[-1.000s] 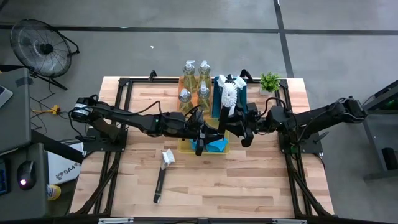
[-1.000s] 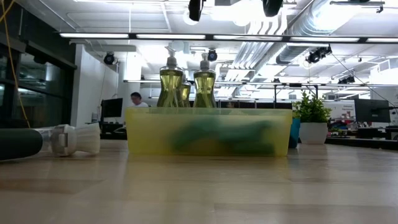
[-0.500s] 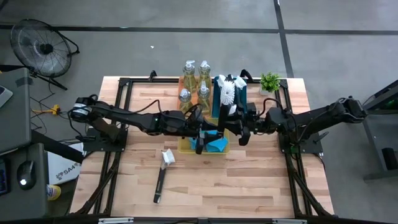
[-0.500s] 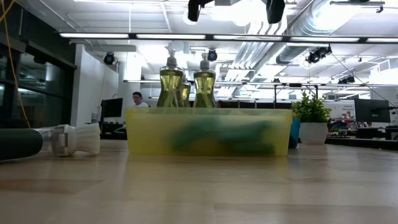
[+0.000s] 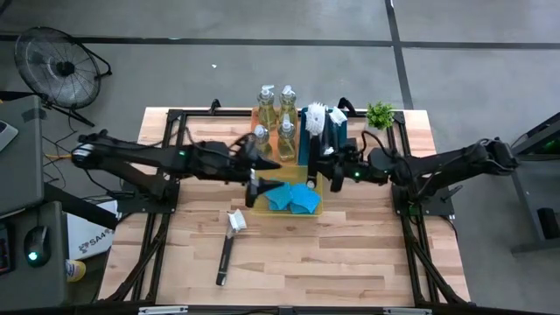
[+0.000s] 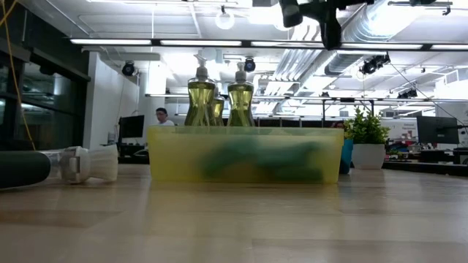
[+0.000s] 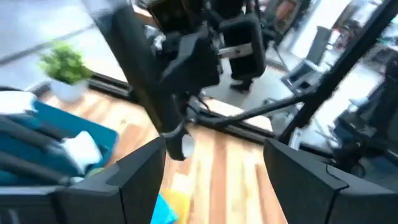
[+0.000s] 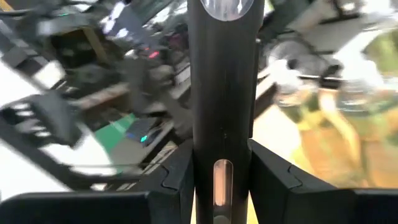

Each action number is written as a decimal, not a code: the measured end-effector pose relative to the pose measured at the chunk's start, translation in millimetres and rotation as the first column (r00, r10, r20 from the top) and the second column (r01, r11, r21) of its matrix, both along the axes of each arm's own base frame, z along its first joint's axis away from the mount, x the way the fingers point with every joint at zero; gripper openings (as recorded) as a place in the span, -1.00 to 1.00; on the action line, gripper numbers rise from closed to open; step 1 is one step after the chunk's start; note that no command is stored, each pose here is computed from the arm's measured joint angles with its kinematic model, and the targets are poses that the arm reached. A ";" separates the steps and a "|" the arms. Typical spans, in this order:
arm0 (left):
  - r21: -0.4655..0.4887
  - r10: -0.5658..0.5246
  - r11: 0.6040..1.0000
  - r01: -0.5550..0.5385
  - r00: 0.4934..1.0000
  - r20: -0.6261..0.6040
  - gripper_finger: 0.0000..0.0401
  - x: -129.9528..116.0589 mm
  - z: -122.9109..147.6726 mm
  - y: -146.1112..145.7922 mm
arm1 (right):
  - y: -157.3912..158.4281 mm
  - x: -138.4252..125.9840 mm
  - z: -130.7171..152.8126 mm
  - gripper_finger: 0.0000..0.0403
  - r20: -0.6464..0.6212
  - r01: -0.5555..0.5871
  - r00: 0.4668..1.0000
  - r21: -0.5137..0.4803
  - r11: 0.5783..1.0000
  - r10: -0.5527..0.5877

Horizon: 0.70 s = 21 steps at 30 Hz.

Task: Pick & Place Kitchen Sink Supplies
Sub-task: Put the dish brush into the blue bin

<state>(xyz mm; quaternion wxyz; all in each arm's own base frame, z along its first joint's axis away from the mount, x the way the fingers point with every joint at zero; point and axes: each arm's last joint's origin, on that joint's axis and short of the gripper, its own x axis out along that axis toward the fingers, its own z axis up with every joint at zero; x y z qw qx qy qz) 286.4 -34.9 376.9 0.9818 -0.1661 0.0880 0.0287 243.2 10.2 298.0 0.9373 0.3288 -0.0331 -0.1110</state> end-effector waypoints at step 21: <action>0.014 0.026 1.000 -0.026 0.998 -0.055 0.34 -50.1 18.9 7.7 | -77.9 -11.6 -41.4 -0.47 -0.350 0.450 0.847 0.071 0.890 -0.400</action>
